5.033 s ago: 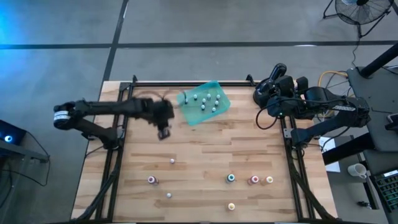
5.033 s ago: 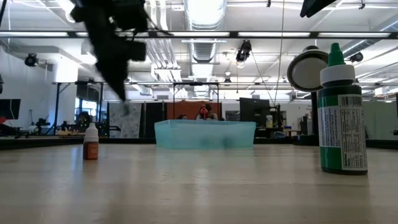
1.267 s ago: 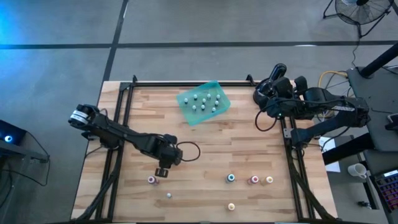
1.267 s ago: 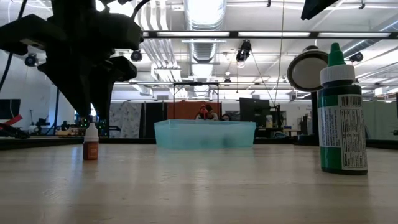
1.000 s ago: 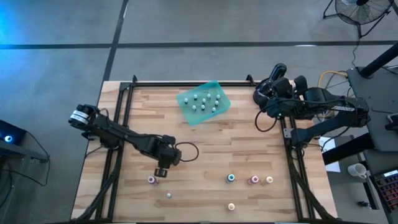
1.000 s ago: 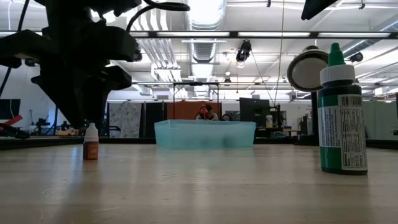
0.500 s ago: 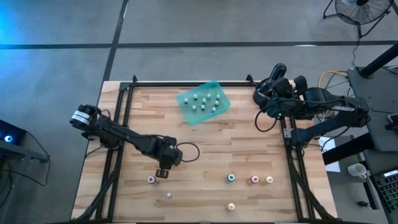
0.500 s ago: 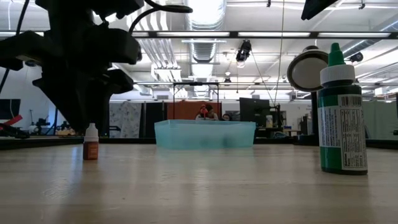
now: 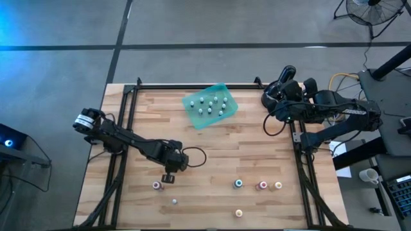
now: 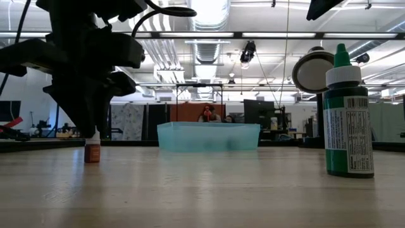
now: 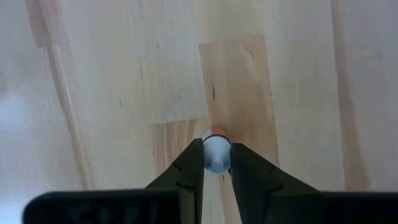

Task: Pick & Place food coloring
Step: Put the blue small food coloring into the green bin

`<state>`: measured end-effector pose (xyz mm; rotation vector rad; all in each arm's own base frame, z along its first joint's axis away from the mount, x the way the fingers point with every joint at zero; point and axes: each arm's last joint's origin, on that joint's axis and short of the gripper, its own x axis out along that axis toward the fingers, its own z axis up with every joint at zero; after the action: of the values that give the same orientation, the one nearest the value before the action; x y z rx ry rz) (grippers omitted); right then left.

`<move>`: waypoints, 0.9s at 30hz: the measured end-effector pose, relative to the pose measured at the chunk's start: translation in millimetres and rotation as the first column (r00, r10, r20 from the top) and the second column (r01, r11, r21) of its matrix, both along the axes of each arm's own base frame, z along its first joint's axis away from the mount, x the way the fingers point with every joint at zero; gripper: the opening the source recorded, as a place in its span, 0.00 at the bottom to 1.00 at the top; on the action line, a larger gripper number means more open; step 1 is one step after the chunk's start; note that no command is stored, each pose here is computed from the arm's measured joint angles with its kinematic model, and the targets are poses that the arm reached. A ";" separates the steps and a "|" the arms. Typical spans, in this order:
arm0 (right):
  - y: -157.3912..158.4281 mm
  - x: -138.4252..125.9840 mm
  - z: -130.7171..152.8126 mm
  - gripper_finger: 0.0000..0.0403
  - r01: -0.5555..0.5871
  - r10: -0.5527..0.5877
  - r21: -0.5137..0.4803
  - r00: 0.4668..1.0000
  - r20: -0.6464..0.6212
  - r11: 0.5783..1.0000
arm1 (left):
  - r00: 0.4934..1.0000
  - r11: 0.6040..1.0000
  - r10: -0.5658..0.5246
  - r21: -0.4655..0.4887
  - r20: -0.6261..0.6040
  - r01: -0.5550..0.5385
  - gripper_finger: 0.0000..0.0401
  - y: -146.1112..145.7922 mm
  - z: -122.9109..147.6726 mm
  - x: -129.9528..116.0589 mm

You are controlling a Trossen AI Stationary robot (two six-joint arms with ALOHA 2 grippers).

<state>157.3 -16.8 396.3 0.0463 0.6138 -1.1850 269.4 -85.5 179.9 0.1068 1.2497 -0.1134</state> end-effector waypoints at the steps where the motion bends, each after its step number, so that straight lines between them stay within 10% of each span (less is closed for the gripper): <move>1: 0.0 0.0 -0.1 0.20 0.000 0.000 0.000 1.000 0.000 1.000 | 1.000 1.000 0.000 0.000 0.000 0.000 0.10 0.0 0.1 0.0; 14: 0.0 0.0 -0.3 0.20 -0.002 0.002 -0.001 1.000 -0.005 1.000 | 0.995 0.995 0.083 0.060 -0.058 -0.079 0.08 27.2 9.7 4.7; 27: 0.0 -0.5 -0.4 0.20 -0.002 0.002 -0.001 1.000 -0.010 1.000 | 0.941 0.943 0.277 0.132 0.192 -0.305 0.08 153.2 100.2 28.6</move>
<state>156.8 -16.8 395.9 0.0389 0.6215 -1.1842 298.1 67.7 280.1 0.0667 1.0888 0.2502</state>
